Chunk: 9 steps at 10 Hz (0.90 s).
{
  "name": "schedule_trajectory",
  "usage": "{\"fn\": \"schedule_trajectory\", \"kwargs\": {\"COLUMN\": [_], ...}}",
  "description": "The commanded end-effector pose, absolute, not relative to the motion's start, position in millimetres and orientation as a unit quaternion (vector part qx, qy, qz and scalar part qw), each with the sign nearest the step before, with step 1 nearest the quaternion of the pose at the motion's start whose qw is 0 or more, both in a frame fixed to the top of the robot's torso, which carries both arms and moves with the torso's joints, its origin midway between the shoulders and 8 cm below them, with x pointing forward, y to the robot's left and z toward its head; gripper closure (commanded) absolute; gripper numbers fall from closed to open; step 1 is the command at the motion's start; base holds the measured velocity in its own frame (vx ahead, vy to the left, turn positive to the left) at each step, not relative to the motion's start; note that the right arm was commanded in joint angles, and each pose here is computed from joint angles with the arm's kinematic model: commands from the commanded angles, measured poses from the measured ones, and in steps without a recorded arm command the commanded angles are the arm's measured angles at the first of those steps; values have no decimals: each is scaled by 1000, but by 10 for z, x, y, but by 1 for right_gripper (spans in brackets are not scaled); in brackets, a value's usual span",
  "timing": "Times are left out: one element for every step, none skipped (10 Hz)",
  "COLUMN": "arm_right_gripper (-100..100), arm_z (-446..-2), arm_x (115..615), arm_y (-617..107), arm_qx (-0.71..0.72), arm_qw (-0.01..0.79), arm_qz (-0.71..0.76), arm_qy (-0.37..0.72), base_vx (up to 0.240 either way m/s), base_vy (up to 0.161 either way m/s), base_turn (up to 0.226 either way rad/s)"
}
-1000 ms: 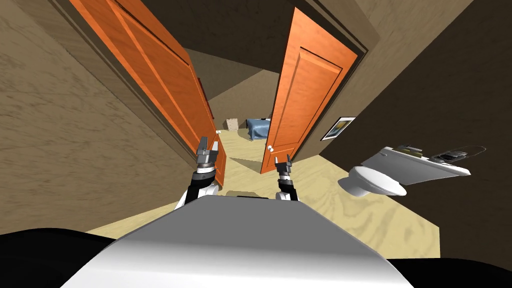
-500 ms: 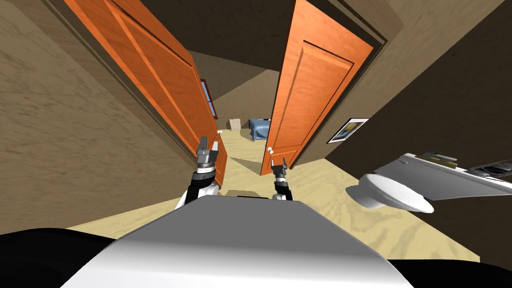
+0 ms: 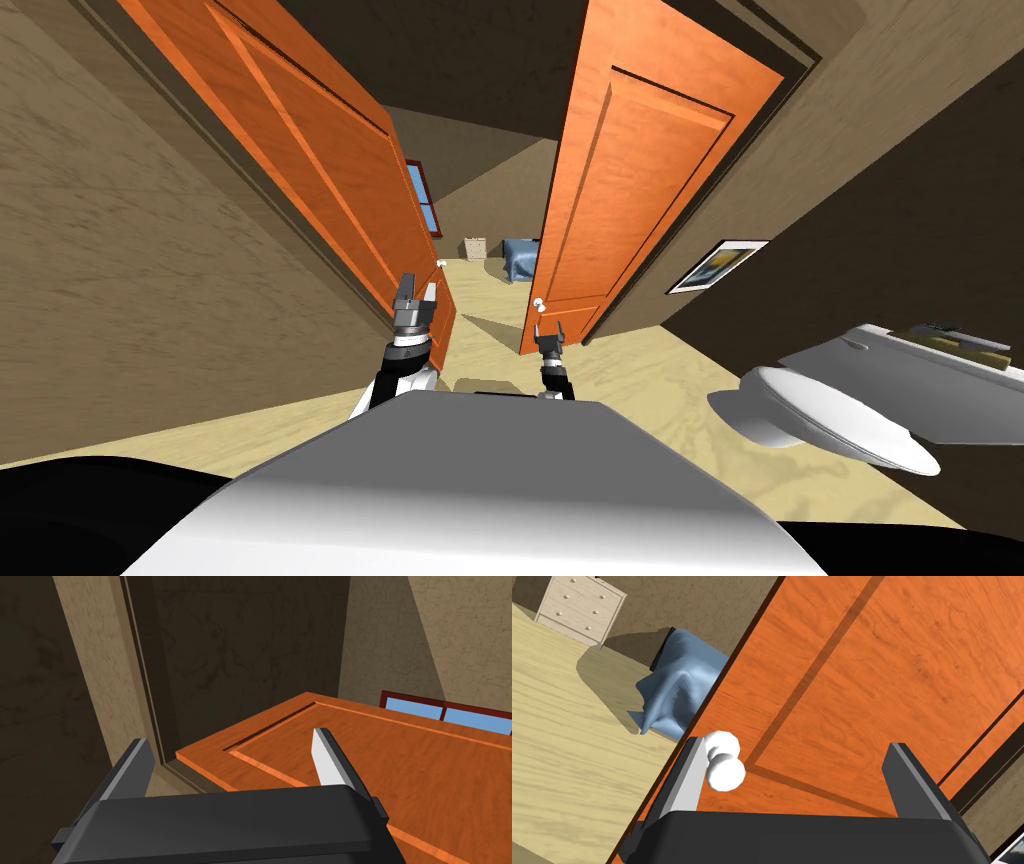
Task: Push the door open
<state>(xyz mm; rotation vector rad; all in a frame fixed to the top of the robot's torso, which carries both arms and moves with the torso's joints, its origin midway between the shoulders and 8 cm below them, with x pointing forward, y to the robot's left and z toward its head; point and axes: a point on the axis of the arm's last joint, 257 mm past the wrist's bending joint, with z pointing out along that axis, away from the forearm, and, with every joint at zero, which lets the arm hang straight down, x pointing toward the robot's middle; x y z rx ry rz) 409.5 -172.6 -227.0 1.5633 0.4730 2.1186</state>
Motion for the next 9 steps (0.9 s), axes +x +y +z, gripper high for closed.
{"fn": "schedule_trajectory", "kwargs": {"arm_right_gripper": [-100,-100,-100,-100,-100,-100,-100,-100,-100], "arm_z": [-2420,-2420,-2507,-2594,-2680,-2764,-2844,-2922,-3001], "arm_x": [4082,4082,4074,4063,4051,4037,4023,4007,3989], "arm_y": [-1677,-1677,-1636,-1597,-1558,-1520,-1484,-1448,-1413], "arm_qx": [582,582,590,597,605,612,619,626,632], "arm_qw": [206,206,192,179,165,152,140,128,117], "arm_qz": [770,770,770,768,767,765,763,761,758], "arm_qy": [159,159,152,145,137,130,123,115,108], "base_vx": [69,40,34,50,61,78,63,54,49], "base_vy": [-108,-78,-71,-84,-98,-135,-147,-126,-111], "base_turn": [124,23,61,111,129,109,101,99,129]}}
